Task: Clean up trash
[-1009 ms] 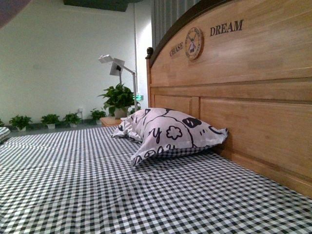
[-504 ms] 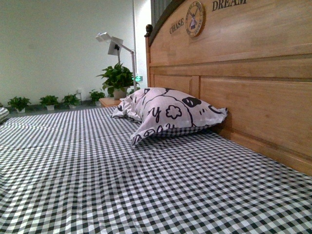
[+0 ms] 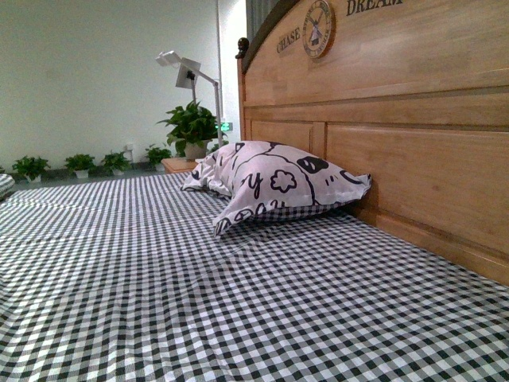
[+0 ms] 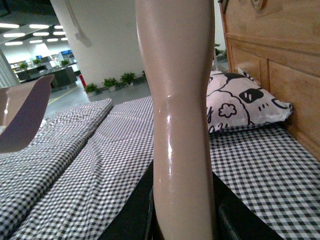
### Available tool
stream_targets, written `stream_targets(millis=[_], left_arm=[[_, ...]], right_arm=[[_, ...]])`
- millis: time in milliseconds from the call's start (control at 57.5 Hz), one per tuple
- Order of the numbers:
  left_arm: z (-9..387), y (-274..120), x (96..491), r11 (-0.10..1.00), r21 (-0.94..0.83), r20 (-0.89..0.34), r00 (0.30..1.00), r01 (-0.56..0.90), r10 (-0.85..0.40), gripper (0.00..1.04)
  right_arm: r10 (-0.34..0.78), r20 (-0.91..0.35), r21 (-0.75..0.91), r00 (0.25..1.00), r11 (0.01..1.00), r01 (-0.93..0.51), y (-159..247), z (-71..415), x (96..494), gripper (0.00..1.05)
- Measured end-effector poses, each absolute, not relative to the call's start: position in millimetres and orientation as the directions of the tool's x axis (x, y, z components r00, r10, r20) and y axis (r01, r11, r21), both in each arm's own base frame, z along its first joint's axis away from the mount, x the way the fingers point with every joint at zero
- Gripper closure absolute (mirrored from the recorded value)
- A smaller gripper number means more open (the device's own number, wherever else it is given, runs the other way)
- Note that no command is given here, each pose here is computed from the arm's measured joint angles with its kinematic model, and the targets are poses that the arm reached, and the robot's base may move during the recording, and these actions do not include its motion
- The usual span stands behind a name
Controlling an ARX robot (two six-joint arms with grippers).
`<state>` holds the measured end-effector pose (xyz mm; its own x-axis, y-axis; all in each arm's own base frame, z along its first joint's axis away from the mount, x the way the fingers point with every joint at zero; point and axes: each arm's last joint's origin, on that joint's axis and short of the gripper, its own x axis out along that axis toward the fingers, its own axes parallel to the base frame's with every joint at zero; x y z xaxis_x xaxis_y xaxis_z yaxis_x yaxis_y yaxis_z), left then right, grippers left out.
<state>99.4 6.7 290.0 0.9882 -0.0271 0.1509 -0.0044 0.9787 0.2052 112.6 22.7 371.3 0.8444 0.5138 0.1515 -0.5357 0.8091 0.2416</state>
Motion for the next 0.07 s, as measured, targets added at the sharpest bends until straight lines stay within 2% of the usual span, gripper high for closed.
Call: stream_targets(millis=[70], left_arm=[[290.0,6.7,99.4,0.979,0.205,0.151,0.988,-0.004,-0.027,0.77]], right_arm=[[0.514,0.151,0.242,0.844,0.809,-0.536,22.7,371.3,112.6,0.85]])
